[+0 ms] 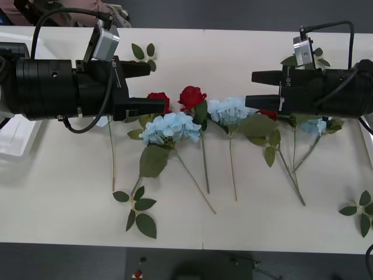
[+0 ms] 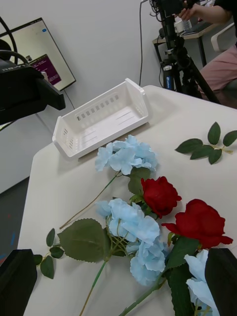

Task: Put the red flowers into the right box and the blue flowers into the left box

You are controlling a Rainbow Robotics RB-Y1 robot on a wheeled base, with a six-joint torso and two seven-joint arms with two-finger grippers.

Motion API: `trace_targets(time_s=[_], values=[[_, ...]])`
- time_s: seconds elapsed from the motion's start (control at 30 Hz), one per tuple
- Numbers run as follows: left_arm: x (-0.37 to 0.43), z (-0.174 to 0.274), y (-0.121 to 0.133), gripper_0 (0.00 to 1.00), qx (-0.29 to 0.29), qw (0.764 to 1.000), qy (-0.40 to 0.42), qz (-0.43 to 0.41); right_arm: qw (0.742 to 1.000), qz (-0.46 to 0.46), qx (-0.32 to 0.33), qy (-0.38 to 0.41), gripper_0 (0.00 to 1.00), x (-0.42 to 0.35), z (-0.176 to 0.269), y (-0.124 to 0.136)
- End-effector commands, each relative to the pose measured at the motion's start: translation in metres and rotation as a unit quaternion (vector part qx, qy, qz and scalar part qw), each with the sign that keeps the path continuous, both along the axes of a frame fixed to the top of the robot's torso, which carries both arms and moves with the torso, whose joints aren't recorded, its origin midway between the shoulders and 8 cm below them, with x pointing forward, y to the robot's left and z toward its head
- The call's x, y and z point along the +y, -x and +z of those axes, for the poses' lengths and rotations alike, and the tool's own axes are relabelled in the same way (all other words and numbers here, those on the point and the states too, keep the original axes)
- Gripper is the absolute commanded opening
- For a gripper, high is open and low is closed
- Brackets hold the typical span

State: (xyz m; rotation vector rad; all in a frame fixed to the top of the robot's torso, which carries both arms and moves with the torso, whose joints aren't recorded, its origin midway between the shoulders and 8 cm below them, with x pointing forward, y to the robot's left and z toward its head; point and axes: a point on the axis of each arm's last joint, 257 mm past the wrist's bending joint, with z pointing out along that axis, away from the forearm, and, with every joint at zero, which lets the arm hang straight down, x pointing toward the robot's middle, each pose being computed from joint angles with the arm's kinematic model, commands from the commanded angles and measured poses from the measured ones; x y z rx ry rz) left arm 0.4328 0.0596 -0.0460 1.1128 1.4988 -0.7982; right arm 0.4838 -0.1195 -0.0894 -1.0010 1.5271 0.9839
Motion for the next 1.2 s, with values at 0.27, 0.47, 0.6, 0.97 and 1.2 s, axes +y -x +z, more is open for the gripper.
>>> trace_targets(time_s=[0.27, 0.47, 0.6, 0.97, 1.2], values=[[-0.012, 0.029, 0.018, 1.00, 0.007, 0.999, 0.044, -0.027, 0.973, -0.067, 0.210, 0.067, 1.00, -0.050, -0.011, 0.028], [0.046, 0.054, 0.023, 1.00, 0.200, 0.977, 0.079, 0.001, 0.837, -0.242, 0.489, 0.031, 1.00, -0.118, 0.011, 0.042], [0.105, -0.018, 0.010, 1.00, 0.321, 0.943, 0.040, 0.077, 0.753, -0.364, 0.548, 0.026, 1.00, -0.172, -0.006, 0.038], [0.193, -0.165, -0.038, 1.00, 0.377, 0.880, -0.132, 0.257, 0.676, -0.567, 0.467, 0.062, 1.00, -0.277, -0.099, -0.022], [0.179, -0.186, -0.086, 1.00, 0.355, 0.867, -0.184, 0.297, 0.653, -0.592, 0.470, 0.037, 1.00, -0.297, -0.133, -0.047]])
